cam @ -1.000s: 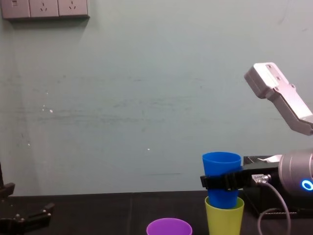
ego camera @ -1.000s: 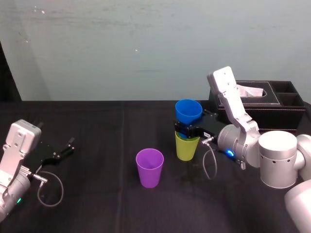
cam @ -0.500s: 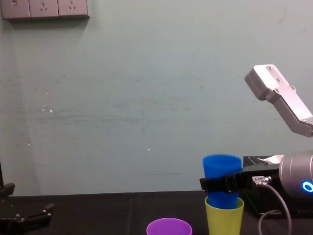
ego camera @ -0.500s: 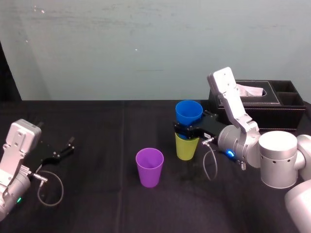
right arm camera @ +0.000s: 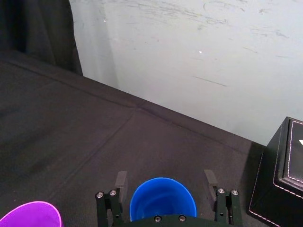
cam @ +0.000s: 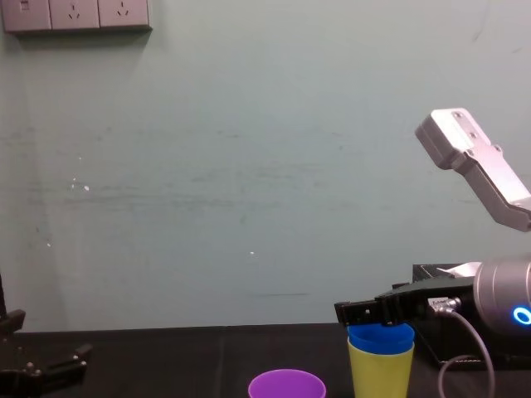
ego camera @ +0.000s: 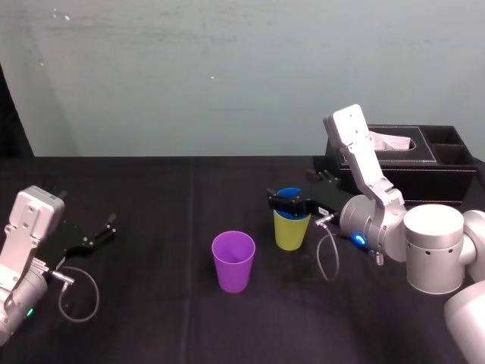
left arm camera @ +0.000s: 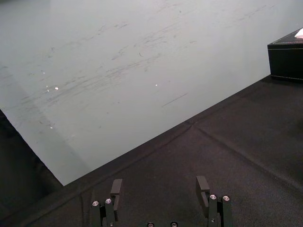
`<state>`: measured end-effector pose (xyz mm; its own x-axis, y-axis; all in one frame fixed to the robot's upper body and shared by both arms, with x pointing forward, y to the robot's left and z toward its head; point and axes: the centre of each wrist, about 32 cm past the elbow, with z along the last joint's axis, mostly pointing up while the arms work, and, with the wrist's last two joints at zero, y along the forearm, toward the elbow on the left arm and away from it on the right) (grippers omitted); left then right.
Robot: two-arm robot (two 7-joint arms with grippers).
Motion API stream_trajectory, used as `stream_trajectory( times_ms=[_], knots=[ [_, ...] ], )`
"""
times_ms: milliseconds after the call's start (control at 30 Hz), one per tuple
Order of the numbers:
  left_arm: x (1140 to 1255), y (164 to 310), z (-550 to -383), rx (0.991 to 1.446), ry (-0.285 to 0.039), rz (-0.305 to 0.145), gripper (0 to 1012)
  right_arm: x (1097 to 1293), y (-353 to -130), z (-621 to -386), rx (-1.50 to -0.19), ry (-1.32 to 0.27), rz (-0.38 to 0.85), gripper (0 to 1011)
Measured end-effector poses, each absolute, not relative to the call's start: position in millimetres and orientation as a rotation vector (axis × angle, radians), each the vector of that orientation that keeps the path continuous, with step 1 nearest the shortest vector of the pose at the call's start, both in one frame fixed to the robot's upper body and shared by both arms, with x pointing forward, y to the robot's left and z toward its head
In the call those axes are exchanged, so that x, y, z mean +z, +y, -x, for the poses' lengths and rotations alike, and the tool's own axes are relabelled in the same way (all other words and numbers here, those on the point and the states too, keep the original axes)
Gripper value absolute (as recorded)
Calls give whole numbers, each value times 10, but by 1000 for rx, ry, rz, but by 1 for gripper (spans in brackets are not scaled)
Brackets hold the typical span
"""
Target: Stack the three plastic cups sequentially using one hand.
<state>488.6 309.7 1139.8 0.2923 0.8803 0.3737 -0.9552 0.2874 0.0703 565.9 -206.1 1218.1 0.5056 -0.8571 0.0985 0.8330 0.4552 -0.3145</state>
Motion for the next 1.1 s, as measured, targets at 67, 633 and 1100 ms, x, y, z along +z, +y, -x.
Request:
stream_trajectory(
  times_ms=[67, 633, 1100],
  knots=[
    [11398, 3097, -4886, 1248, -285, -305, 1000, 12181, -2061, -5659, -1044, 78, 343, 1003],
    [11398, 3097, -4886, 1248, -285, -304, 1000, 12363, -2140, -5370, -1005, 58, 301, 1003],
    [11398, 3097, -4886, 1248, -285, -304, 1000, 12435, -2230, -4787, -860, 139, 410, 1003]
  ],
)
